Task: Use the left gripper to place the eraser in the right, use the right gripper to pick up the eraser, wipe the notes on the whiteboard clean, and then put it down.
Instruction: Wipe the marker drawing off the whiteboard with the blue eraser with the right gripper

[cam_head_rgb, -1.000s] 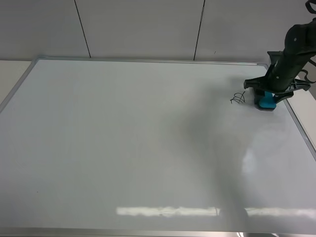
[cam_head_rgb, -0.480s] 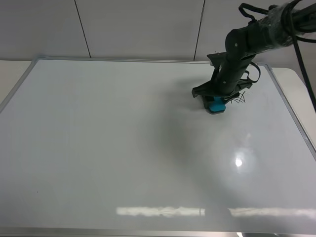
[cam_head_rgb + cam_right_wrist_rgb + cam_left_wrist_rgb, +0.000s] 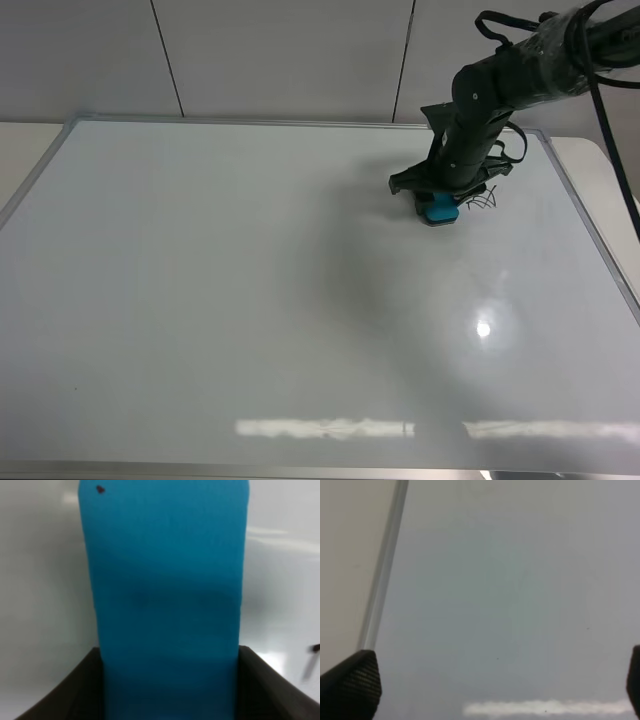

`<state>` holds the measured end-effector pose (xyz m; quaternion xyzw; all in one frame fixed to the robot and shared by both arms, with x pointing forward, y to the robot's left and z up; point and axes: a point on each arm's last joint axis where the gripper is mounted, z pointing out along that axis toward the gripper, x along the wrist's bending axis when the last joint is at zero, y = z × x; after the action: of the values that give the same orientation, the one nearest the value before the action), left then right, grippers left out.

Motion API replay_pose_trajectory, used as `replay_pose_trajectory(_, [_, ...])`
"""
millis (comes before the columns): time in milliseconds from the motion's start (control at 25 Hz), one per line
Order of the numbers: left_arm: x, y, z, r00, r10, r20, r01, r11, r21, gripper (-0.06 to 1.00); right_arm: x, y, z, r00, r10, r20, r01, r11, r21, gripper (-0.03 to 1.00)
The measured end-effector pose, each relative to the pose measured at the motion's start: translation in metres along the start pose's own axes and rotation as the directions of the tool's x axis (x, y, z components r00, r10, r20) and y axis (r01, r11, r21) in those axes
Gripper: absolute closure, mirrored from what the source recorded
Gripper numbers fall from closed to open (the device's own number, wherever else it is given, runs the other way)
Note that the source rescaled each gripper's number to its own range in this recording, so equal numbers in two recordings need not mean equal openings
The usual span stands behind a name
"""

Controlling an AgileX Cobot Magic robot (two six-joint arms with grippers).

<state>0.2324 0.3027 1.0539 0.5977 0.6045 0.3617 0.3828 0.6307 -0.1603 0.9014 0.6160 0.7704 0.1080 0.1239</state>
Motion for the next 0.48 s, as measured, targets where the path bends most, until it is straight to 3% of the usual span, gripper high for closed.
replay_pose_trajectory(480, [0.0,0.0,0.0,1.0,0.0,0.0,0.0,1.0,0.0,-0.06,-0.072,0.003,0.024,0.988,0.129,0.082,-0.131,0.991,0.018,0.95])
